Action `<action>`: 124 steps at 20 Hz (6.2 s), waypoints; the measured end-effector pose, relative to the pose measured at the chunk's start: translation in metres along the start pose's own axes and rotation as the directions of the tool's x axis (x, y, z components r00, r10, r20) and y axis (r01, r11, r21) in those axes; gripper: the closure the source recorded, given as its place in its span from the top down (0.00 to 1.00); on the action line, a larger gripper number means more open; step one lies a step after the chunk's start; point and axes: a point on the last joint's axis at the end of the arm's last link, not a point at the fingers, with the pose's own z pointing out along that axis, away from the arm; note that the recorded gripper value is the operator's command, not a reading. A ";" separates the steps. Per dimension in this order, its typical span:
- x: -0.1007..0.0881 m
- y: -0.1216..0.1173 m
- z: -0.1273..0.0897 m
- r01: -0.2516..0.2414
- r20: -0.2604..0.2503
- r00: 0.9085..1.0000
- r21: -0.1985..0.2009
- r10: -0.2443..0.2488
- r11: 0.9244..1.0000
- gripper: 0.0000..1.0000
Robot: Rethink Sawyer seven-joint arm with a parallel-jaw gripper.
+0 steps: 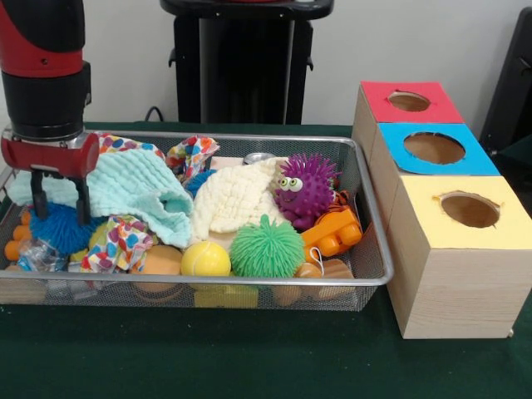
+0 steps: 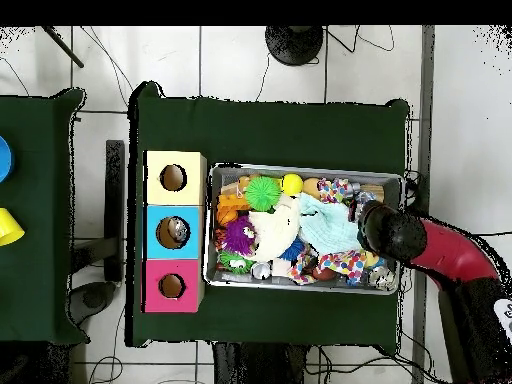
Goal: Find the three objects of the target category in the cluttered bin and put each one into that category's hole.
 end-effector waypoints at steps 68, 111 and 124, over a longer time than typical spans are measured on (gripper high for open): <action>-0.019 -0.010 0.036 -0.067 -0.094 0.994 -0.035 0.064 0.997 1.00; -0.060 -0.037 0.055 -0.101 -0.007 0.995 -0.028 0.100 0.995 0.00; -0.062 -0.035 0.056 -0.088 0.007 0.996 -0.020 0.089 0.996 1.00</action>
